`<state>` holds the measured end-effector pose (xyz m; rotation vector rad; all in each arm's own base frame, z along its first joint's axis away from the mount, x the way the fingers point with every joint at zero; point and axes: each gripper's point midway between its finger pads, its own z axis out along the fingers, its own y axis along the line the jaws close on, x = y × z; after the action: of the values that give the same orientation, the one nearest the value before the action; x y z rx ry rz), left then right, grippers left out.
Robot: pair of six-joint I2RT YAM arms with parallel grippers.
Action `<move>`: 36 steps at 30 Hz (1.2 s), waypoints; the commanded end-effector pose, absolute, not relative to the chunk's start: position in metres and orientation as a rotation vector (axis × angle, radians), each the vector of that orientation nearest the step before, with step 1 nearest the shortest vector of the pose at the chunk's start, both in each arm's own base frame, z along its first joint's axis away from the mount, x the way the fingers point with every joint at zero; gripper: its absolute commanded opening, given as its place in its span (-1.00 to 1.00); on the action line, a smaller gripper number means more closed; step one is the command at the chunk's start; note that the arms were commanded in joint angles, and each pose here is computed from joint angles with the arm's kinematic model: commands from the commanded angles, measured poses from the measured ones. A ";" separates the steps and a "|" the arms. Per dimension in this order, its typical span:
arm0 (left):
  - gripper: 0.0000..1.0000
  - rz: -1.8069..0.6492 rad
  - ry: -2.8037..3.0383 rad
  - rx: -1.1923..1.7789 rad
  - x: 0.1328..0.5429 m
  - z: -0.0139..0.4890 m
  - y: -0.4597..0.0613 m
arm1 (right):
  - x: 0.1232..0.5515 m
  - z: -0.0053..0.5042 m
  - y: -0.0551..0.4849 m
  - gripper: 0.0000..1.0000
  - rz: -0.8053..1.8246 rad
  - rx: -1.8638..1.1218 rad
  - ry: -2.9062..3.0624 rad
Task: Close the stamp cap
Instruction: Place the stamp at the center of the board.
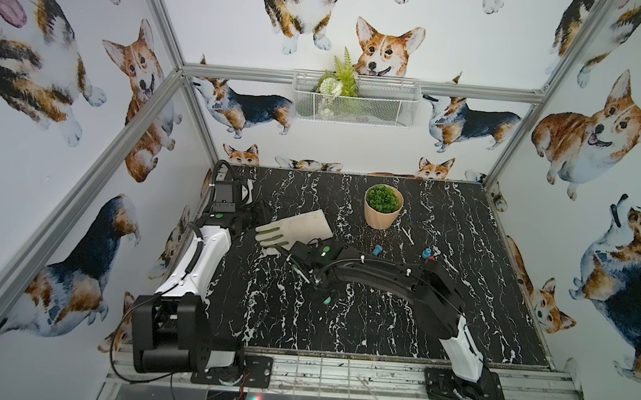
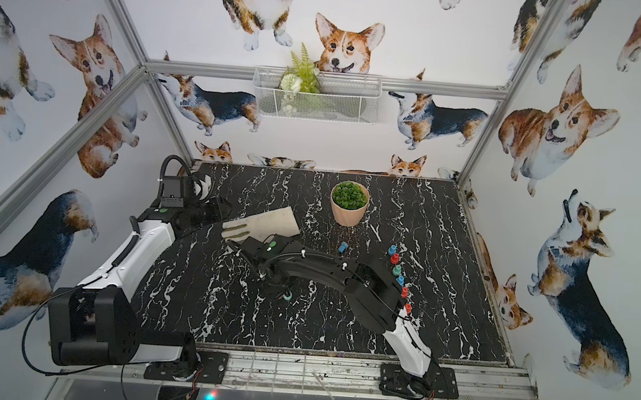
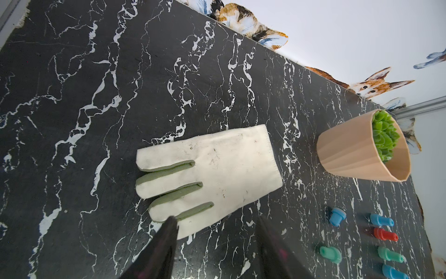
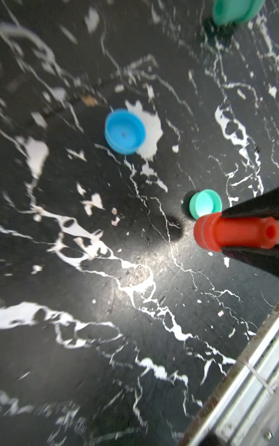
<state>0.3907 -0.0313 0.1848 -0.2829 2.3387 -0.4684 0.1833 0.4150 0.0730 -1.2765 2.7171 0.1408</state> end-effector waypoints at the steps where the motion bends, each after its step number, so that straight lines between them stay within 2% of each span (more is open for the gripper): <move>1: 0.10 -0.458 2.332 -0.271 0.393 0.185 -0.030 | 0.196 0.096 0.403 -1.00 0.205 -1.167 2.753; 7: 0.10 -0.466 2.336 -0.273 0.394 0.184 -0.031 | 0.227 0.102 0.353 -1.00 0.163 -0.970 2.813; 23: 0.10 -0.481 2.349 -0.276 0.395 0.178 -0.033 | 0.278 0.073 0.155 -1.00 0.096 -0.204 3.002; 36: 0.10 -0.478 2.354 -0.277 0.395 0.177 -0.032 | 0.303 0.049 0.114 -0.82 -0.017 -0.088 3.035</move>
<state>0.3926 -0.0326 0.1737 -0.2889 2.3682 -0.4789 0.2980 0.1184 0.0509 -0.0856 3.0498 0.0105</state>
